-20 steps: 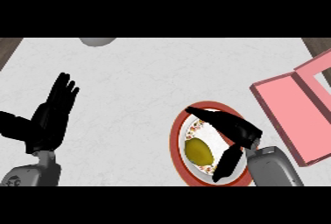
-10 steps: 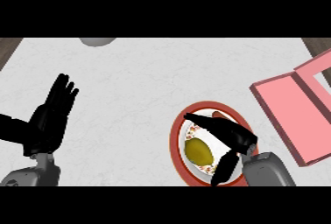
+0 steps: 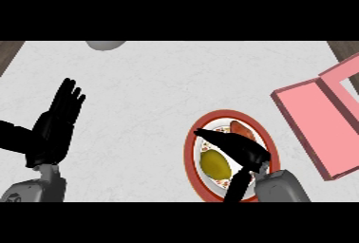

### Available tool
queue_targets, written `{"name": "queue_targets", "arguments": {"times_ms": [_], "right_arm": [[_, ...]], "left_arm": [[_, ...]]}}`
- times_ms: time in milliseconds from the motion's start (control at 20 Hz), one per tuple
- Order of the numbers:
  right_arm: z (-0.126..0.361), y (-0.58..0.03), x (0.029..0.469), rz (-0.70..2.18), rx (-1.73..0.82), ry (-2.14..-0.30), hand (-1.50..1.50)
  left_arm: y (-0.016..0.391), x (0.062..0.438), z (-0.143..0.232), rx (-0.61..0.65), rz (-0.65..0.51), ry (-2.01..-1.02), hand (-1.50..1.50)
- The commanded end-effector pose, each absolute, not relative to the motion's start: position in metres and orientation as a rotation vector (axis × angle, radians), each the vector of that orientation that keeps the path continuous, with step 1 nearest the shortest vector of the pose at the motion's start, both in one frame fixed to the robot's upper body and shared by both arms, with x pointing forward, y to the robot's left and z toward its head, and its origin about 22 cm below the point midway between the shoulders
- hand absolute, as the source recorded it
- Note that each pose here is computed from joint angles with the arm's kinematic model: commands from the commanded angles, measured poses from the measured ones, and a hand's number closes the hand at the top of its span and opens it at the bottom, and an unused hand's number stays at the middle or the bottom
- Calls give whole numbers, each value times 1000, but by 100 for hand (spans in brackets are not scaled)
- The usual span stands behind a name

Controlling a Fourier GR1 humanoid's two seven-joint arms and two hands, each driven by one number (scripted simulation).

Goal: Pick the lemon from the plate and place it in the cardboard box

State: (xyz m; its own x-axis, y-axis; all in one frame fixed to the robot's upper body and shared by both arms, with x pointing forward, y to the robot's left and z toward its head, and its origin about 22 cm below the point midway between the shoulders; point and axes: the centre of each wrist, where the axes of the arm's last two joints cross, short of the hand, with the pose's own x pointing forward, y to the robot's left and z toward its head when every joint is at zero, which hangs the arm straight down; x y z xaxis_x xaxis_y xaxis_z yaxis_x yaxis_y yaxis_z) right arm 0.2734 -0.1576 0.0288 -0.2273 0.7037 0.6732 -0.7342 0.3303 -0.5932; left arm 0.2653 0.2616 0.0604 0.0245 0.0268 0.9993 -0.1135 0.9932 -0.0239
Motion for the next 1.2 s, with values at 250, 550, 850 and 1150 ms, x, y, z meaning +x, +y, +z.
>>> {"name": "queue_targets", "arguments": {"times_ms": [250,550,850,1150], "right_arm": [[18,-166,272,1416,11,-1320,150],[15,-151,274,1404,-62,-1391,150],[46,-87,247,1383,-438,-1412,150],[71,-41,194,1348,-726,-1456,150]], "left_arm": [[260,266,58,46,102,-1543,0],[261,256,67,57,95,-1535,0],[263,266,63,67,117,-1546,0],[264,262,66,57,105,-1545,0]]}}
